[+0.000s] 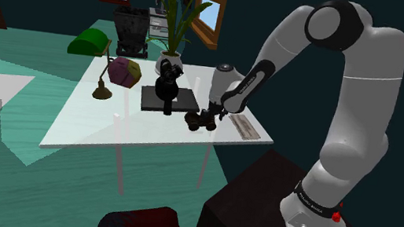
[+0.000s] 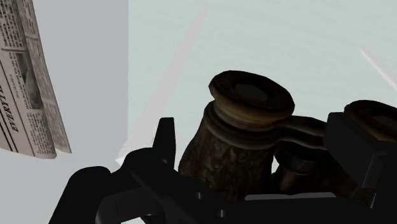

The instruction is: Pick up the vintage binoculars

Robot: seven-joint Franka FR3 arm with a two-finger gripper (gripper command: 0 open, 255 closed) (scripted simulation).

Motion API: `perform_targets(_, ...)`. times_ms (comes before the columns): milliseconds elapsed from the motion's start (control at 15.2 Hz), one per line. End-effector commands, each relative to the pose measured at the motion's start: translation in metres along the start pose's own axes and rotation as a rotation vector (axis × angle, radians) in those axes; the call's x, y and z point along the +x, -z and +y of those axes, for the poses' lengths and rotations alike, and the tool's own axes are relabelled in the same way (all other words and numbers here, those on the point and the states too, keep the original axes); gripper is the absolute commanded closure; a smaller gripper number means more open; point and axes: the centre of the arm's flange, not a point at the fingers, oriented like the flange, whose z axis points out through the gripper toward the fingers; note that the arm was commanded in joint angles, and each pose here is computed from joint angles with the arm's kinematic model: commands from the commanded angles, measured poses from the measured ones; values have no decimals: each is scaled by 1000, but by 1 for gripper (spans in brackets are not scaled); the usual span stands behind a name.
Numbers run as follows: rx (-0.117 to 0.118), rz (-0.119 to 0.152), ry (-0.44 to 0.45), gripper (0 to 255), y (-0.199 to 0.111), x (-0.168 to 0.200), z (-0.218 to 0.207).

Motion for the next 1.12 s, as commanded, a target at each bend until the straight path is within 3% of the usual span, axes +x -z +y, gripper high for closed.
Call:
perform_targets(0, -1, 1, -1, 0, -11, -1, -1)
perform_targets(396, -1, 1, -1, 0, -35, -6, -5)
perform_targets(462, -1, 1, -1, 255, -35, -6, -4)
perform_targets(1056, -1, 1, -1, 255, -35, -6, -5)
